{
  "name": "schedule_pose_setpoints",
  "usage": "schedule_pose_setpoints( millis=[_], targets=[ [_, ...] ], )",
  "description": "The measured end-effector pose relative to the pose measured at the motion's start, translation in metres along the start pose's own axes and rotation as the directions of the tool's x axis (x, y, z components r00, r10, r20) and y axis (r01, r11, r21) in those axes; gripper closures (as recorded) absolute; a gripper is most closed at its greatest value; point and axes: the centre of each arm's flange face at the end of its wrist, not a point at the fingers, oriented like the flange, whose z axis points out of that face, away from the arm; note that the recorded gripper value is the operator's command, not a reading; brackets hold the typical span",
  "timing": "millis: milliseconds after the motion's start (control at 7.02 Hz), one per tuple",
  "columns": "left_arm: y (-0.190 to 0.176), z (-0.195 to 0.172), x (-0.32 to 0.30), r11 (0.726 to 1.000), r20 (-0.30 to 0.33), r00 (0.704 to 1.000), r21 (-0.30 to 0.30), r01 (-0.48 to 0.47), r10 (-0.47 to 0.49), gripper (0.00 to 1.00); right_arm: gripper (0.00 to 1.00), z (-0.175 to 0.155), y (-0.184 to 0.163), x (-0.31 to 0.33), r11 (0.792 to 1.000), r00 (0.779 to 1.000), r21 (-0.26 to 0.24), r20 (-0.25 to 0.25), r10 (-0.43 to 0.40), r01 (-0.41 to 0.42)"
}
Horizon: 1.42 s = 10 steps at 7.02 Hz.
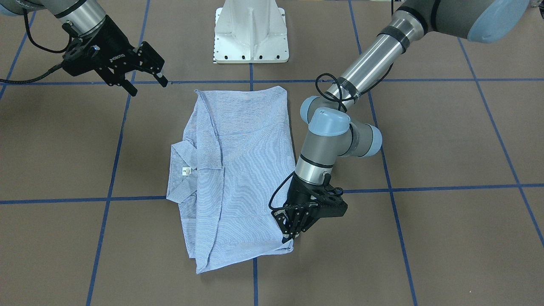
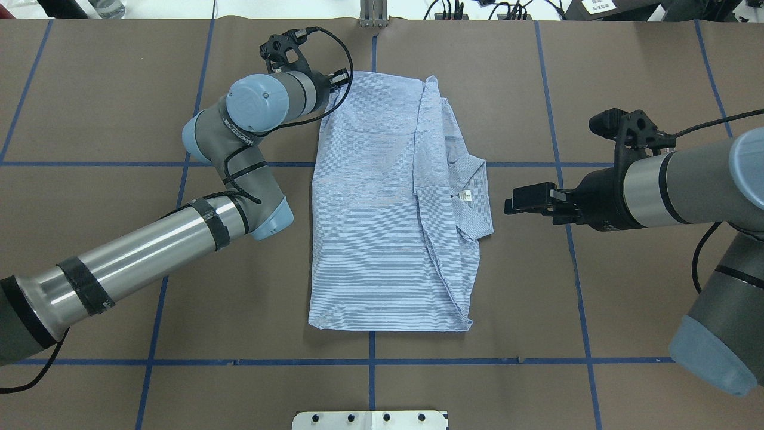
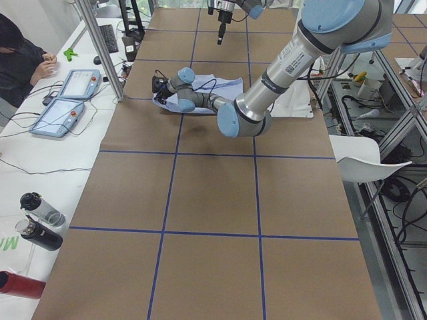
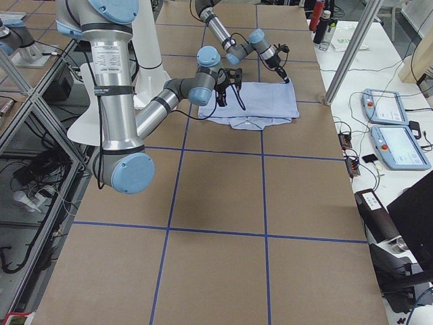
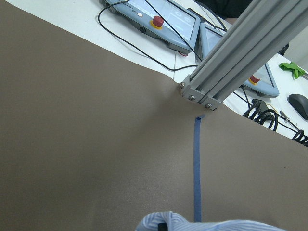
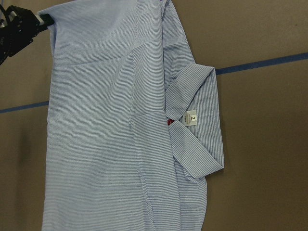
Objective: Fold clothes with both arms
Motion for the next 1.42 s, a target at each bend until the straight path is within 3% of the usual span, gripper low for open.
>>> schedule_pose_setpoints(
  millis=[285, 427, 712, 1139, 1424],
  targets=[
    [-0.022, -0.011, 0.008, 1.0, -0.026, 1.0, 0.002, 0.014, -0.014, 0.0, 0.0, 0.009, -0.006, 0.0, 1.0, 1.0, -0.001, -0.013, 0.002, -0.002],
    [-0.036, -0.021, 0.008, 0.999, -0.037, 0.999, -0.043, 0.017, -0.019, 0.0, 0.0, 0.019, -0.012, -0.001, 1.0, 1.0, -0.004, -0.023, -0.009, 0.009],
    [-0.055, -0.05, -0.024, 0.981, 0.001, 1.0, -0.193, 0.016, -0.017, 0.0, 0.0, 0.042, -0.028, -0.017, 0.997, 0.994, -0.02, -0.076, -0.074, 0.073],
    [-0.056, -0.128, -0.051, 0.952, 0.104, 0.988, -0.295, -0.076, 0.111, 0.0, 0.0, 0.077, -0.057, -0.077, 0.979, 0.953, -0.063, -0.224, -0.203, 0.194],
    [-0.048, -0.182, -0.068, 0.938, 0.084, 0.988, -0.335, -0.093, 0.128, 0.0, 0.0, 0.135, -0.078, -0.106, 0.957, 0.902, -0.068, -0.319, -0.29, 0.283]
  ],
)
